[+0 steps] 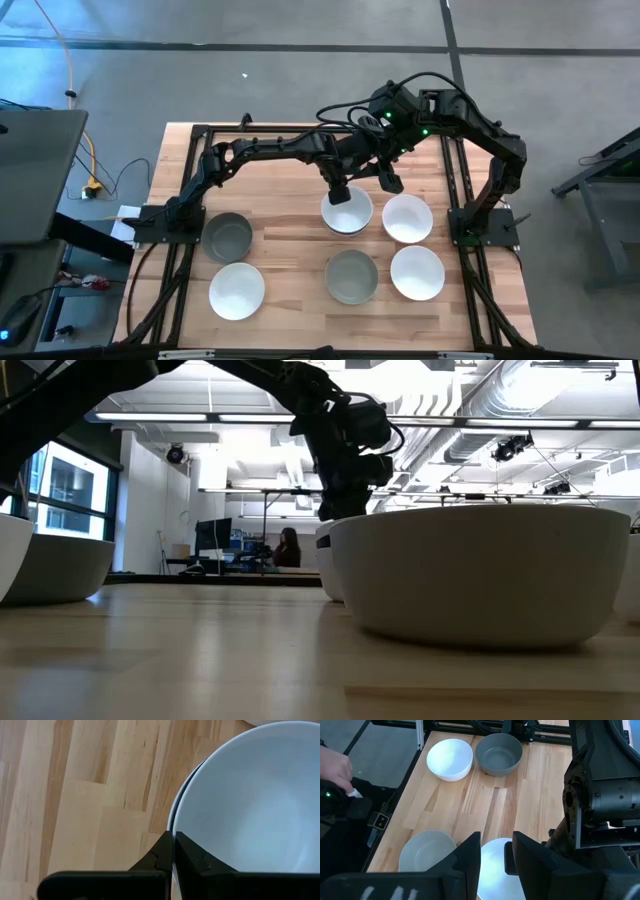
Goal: Nest bowls inside each other
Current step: Stack the top right white bowl on top of the black bowl
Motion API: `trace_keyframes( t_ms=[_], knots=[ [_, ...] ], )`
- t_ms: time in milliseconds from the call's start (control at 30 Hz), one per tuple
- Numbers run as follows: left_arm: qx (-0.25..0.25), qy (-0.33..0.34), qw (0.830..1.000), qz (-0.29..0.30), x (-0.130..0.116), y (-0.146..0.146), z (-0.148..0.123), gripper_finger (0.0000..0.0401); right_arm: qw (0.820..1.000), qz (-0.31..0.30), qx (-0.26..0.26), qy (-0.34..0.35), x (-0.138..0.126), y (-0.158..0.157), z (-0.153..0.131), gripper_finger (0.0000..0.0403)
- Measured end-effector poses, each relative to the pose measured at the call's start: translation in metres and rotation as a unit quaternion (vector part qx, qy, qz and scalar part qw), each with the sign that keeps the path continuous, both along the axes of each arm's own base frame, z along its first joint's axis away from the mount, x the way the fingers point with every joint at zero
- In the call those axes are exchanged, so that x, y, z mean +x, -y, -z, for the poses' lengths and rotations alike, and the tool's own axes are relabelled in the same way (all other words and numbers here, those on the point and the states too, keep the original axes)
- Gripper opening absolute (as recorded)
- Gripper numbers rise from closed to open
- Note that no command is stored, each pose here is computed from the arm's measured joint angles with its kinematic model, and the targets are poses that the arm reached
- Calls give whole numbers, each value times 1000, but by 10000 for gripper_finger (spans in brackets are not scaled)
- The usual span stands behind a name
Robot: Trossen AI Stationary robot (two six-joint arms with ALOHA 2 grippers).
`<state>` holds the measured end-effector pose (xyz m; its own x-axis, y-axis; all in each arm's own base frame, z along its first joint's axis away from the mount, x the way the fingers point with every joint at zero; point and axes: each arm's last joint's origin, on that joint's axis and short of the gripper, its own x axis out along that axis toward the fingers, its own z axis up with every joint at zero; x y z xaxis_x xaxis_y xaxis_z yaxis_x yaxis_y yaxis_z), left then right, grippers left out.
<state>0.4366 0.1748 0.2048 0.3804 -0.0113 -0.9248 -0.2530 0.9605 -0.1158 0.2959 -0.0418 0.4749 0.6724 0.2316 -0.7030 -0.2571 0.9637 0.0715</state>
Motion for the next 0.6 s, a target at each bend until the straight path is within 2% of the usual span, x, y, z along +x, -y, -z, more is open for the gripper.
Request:
trace_keyframes(
  t_ms=[233, 400, 600],
  knots=[
    [-1, -2, 1000, 0, 0, 0, 0, 18, 1000, 0, 0, 0, 0, 0, 0, 105],
    [-11, 6, 1000, 15, -1, 1, -2, 66, 1000, 0, 0, 0, 0, 0, 0, 105],
    [7, 29, 999, 31, -6, 3, -24, 128, 1000, -1, -1, 0, 0, 0, 0, 105]
  ],
)
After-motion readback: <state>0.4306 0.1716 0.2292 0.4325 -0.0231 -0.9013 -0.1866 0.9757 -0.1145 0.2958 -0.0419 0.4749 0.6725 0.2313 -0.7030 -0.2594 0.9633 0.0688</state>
